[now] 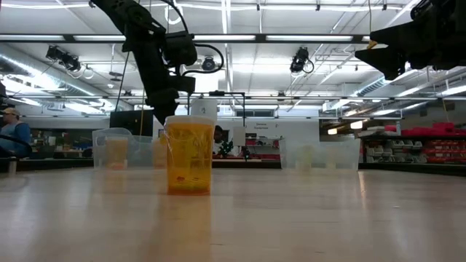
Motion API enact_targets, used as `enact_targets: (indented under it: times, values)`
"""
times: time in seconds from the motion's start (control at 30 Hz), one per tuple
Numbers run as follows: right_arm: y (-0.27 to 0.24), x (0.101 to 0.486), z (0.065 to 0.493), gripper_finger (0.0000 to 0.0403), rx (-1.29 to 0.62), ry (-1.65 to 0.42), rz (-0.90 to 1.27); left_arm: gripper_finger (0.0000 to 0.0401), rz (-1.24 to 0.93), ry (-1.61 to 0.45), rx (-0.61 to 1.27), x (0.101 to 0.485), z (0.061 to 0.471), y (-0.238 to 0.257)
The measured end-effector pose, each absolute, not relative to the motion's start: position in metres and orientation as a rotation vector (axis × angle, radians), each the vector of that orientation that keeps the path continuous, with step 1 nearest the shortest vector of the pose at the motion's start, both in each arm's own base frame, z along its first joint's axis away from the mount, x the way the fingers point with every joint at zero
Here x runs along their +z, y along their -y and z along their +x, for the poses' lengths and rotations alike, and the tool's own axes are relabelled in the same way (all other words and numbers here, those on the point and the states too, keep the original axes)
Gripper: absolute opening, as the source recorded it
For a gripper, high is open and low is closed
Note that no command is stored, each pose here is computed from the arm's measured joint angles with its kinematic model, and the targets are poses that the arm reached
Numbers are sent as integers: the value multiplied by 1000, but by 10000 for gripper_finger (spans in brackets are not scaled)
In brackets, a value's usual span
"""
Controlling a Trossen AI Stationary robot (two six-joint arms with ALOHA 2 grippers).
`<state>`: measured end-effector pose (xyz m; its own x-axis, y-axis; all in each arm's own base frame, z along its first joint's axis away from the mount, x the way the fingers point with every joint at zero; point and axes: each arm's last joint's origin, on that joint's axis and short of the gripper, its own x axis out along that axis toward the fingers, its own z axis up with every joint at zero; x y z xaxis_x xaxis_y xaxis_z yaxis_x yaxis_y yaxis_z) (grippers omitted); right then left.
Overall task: Pick and place medicine bottles into bin by pill shape (circle, oval)
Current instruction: Put the top orange pill bottle into the left transparent bin, then put the orange pill bottle into the left transparent bin
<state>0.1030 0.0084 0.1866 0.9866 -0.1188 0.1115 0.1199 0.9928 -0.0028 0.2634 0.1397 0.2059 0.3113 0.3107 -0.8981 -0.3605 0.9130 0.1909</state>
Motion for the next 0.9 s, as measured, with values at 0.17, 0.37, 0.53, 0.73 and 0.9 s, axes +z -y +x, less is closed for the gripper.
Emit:
enact_targets:
  times: [0.17,0.37,0.53,0.73,0.9]
  values:
    - [-8,187,103,314,-120,111,-10,273,-48,-1174,443,206,263,-140]
    - [-8,187,103,314,-120,111,-10,279,-27,-1177,429,206,264,-140]
    - [-8,187,103,314,-120,111,-10,279,31,-1165,435,215,268,-142]
    - [-8,187,103,314,-120,111,-10,279,70,-1102,424,243,276,-142]
    - [-8,187,103,314,-120,111,-10,276,84,-1099,289,253,282,-129]
